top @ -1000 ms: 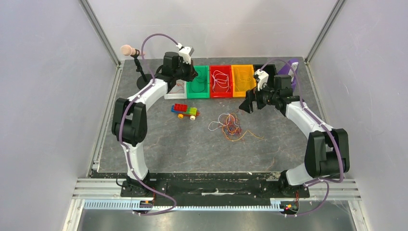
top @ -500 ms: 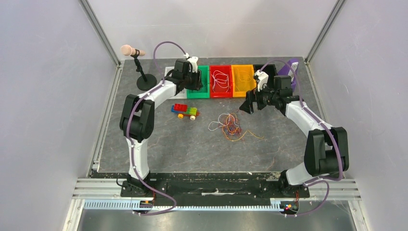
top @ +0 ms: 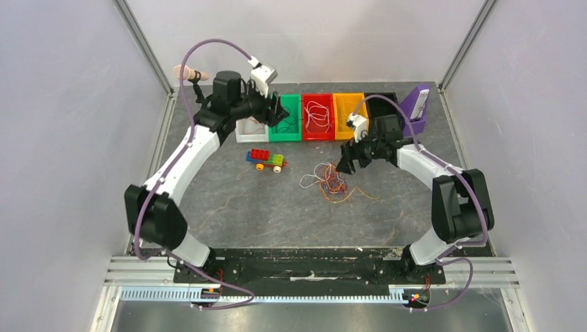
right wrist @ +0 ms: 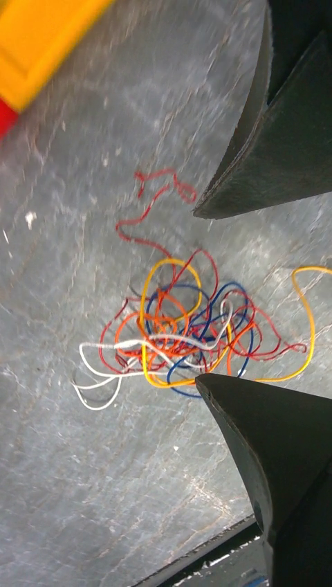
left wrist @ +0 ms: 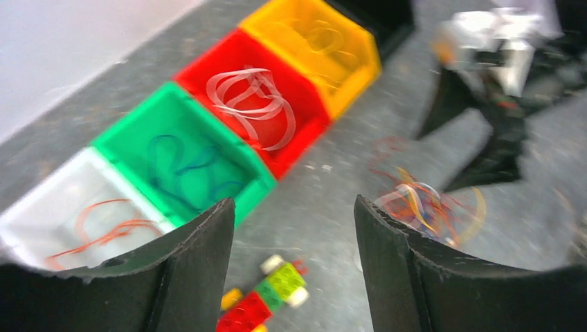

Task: Untangle the cables

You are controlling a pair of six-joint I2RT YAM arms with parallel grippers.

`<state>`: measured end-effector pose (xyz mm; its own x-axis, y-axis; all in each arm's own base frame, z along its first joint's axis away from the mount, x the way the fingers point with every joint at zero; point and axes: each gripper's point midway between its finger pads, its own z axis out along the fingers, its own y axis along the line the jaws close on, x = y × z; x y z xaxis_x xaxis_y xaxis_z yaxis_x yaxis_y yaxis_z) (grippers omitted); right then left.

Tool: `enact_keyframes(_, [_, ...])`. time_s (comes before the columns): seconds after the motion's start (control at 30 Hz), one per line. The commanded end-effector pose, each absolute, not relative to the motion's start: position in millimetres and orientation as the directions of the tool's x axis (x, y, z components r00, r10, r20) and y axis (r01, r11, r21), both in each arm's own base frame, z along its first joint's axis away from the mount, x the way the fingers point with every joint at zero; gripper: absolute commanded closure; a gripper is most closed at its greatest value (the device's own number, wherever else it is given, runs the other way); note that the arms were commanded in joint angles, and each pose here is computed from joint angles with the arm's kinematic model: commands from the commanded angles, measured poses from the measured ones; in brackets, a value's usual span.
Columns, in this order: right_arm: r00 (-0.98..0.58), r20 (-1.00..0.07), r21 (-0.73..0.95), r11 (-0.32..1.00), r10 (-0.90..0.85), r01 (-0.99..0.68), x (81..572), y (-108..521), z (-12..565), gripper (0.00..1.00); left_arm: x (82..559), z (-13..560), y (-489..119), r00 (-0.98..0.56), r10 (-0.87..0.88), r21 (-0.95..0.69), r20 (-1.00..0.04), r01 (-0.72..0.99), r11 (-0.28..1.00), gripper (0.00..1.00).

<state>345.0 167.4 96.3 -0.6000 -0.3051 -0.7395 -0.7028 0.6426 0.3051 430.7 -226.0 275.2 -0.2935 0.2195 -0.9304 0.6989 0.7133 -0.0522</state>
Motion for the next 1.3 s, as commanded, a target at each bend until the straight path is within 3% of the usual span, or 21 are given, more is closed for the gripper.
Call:
enact_keyframes(0.0, [-0.595,-0.714,0.302,0.604,-0.369,-0.737,336.1,190.5,74.6,0.16,357.4,222.0,-260.1,-0.362,0.292,-0.206,-0.885,0.868,0.451,0.32])
enact_keyframes(0.13, [-0.623,-0.672,0.304,0.618,-0.4,-0.725,330.6,193.5,45.3,0.28,328.4,171.8,-283.5,-0.428,0.366,-0.294,-0.826,0.882,0.369,0.38])
enact_keyframes(0.33, [-0.645,-0.631,0.298,0.633,-0.431,-0.715,314.2,183.0,20.8,0.56,321.5,114.3,-315.1,-0.322,0.499,-0.186,-0.804,0.934,0.304,0.38])
enact_keyframes(0.67, [-0.658,-0.616,0.319,0.627,-0.433,-0.711,301.4,178.3,13.1,0.64,335.0,55.8,-325.6,-0.068,0.683,0.057,-0.727,0.986,0.158,0.36])
enact_keyframes(0.83, [-0.661,-0.622,0.335,0.621,-0.419,-0.709,301.9,176.2,17.7,0.66,333.3,37.4,-329.9,-0.053,0.71,0.075,-0.702,0.986,0.148,0.4])
enact_keyframes(0.93, [-0.669,-0.616,0.338,0.628,-0.415,-0.701,300.9,172.7,16.2,0.68,331.5,34.3,-336.5,-0.059,0.706,0.069,-0.706,0.986,0.151,0.54])
enact_keyframes(1.07, [-0.687,-0.601,0.312,0.671,-0.409,-0.673,305.7,159.2,13.0,0.71,327.0,59.0,-328.4,-0.054,0.7,0.092,-0.712,0.981,0.17,0.97])
enact_keyframes(1.27, [-0.72,-0.583,0.243,0.764,-0.377,-0.597,318.3,125.1,7.9,0.72,325.5,198.3,-278.1,-0.154,0.513,0.021,-0.844,0.948,0.319,0.98])
